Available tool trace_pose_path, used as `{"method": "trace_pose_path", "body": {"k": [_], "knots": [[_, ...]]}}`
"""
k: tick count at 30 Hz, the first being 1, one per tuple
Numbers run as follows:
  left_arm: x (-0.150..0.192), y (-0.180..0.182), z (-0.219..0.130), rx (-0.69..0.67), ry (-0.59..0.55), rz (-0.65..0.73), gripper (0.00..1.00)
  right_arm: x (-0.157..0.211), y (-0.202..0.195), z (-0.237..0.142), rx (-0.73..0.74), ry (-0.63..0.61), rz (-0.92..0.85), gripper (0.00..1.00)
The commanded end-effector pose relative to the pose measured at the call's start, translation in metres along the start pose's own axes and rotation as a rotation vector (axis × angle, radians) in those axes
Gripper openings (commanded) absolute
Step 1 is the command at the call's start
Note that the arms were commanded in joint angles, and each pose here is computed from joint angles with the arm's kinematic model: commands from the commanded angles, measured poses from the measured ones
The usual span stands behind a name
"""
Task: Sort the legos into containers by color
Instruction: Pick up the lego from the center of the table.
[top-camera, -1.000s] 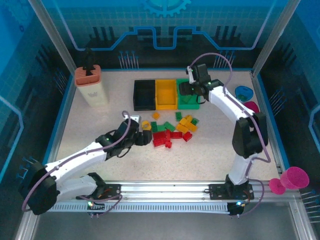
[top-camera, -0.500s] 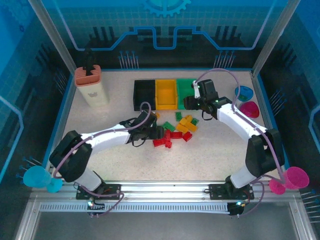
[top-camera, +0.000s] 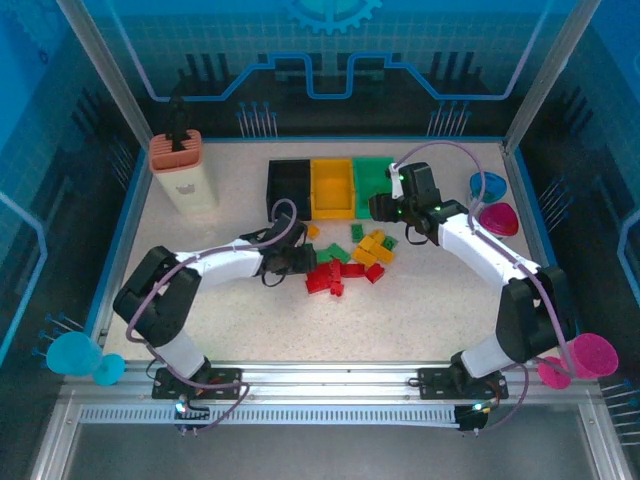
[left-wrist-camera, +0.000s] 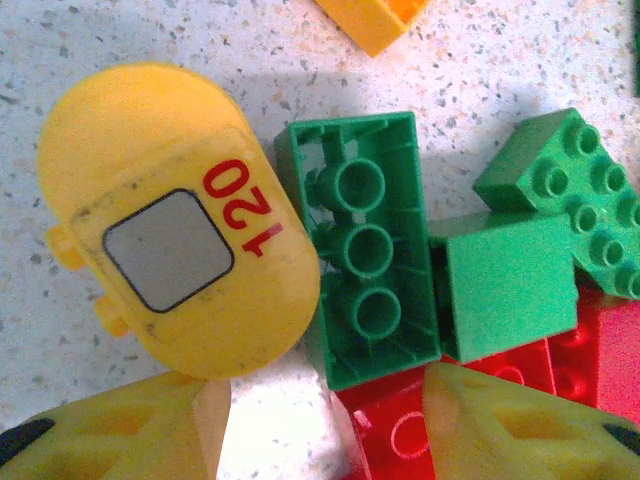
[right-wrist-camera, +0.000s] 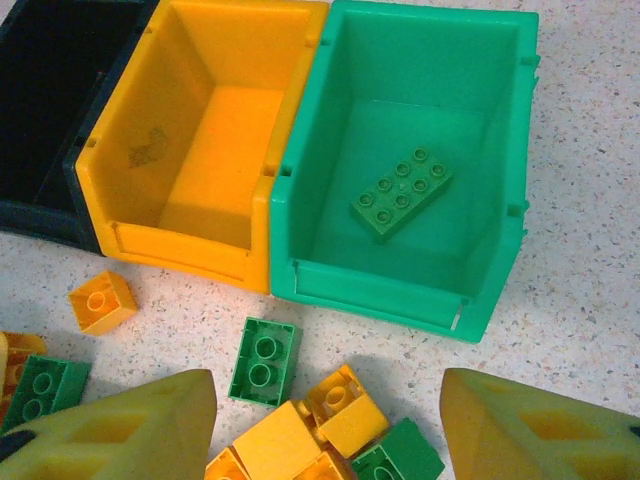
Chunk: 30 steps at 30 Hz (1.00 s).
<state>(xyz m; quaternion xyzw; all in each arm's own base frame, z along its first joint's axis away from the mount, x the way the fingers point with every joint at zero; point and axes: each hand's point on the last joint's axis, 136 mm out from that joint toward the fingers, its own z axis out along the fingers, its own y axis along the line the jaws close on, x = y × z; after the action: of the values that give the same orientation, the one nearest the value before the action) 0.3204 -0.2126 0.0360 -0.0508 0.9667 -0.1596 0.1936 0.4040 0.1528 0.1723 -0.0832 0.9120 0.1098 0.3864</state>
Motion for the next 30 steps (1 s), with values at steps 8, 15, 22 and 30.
{"method": "trace_pose_path", "body": {"k": [8,15,22,30], "knots": [[-0.036,-0.007,0.005,0.044,-0.016,-0.02,0.58,-0.003,-0.004,-0.011,0.004,-0.032,0.018,0.6],[-0.034,-0.012,0.01,0.04,0.002,-0.009,0.6,-0.002,-0.009,-0.012,0.012,-0.033,0.025,0.6],[-0.025,-0.01,0.021,-0.031,0.024,0.031,0.59,-0.004,-0.007,-0.012,0.002,-0.036,0.027,0.59],[-0.029,-0.007,0.03,-0.091,0.035,0.05,0.58,-0.003,-0.008,-0.013,0.003,-0.038,0.027,0.59]]}}
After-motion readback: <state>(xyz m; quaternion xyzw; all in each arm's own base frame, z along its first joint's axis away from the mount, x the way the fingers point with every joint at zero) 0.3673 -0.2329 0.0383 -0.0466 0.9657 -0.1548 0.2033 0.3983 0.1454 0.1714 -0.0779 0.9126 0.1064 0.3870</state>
